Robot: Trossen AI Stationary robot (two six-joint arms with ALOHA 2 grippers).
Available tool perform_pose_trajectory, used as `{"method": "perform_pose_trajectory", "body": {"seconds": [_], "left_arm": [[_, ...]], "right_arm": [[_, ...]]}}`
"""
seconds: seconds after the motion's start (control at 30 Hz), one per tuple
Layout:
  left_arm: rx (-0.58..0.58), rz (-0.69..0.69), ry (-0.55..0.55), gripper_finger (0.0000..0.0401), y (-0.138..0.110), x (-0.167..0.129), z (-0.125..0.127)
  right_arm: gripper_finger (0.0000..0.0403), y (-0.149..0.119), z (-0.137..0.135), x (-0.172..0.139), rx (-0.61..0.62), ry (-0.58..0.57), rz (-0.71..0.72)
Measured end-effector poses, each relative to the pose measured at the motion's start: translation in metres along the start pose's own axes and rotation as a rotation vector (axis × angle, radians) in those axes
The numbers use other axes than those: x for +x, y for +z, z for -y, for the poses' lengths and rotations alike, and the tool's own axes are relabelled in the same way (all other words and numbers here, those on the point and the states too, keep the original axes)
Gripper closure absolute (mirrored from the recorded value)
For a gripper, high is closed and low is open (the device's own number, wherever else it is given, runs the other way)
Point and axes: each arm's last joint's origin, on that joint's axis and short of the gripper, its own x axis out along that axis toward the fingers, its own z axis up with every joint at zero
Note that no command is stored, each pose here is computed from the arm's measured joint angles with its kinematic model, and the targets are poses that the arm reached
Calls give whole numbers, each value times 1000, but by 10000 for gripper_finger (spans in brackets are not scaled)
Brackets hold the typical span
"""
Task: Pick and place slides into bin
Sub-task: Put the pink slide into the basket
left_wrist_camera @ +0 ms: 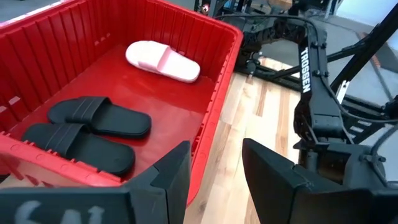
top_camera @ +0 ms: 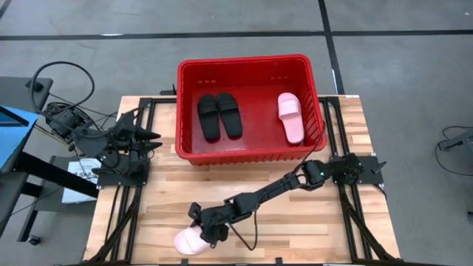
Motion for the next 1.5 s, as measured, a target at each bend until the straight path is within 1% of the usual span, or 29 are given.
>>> {"method": "perform_pose_trajectory", "body": {"seconds": [0.07, 0.13, 0.17, 0.2, 0.37, 0.5, 0.57, 0.67, 0.8, 0.87, 0.93, 1.03, 1.13, 1.2, 1.23, 1.37, 1.43, 1.5], "left_arm": [[2, -8, 6, 266, -1, 0, -1], [-6, -15, 12, 266, -2, 0, -1], [-7, -19, 14, 266, -2, 0, -2], [-10, -19, 15, 266, -2, 0, -2], [-4, -25, 20, 266, -3, 0, -2], [0, -30, 24, 266, -4, 0, -3], [2, -31, 25, 266, -4, 0, -3], [15, -45, 33, 266, -5, 0, -4], [25, -78, 22, 266, -7, 0, -5], [32, -102, 9, 266, -9, 0, -5], [31, -114, -4, 266, -9, 0, -5], [33, -122, -13, 266, -9, 0, -4], [37, -122, -14, 266, -9, -1, -5], [39, -121, -13, 266, -9, -1, -5], [39, -121, -14, 266, -9, -1, -5], [64, -121, -15, 266, -9, -1, -5], [80, -120, -16, 266, -9, -1, -4], [92, -119, -17, 266, -9, -1, -4]], "right_arm": [[288, -1, -3, 5, -4, -2, -42], [341, 0, -1, 4, 1, 18, -67], [369, 1, 0, 2, 23, 39, -79], [384, 1, 0, 0, 51, 65, -97], [396, 0, 9, -6, 217, 32, -180], [398, -4, 22, -13, 271, -37, -287], [399, -2, 30, -21, 288, -66, -361], [400, 5, 45, -36, 361, -129, -435], [401, 17, 55, -61, 470, -215, -470], [401, 29, 65, -79, 547, -306, -456], [402, 46, 74, -104, 592, -405, -457], [402, 66, 87, -139, 678, -572, -420], [402, 78, 100, -168, 755, -736, -385], [402, 84, 110, -189, 783, -872, -372], [402, 86, 117, -201, 801, -957, -364], [402, 84, 142, -241, 838, -1268, -424], [402, 78, 153, -258, 827, -1386, -501], [402, 69, 165, -273, 843, -1491, -562]]}}
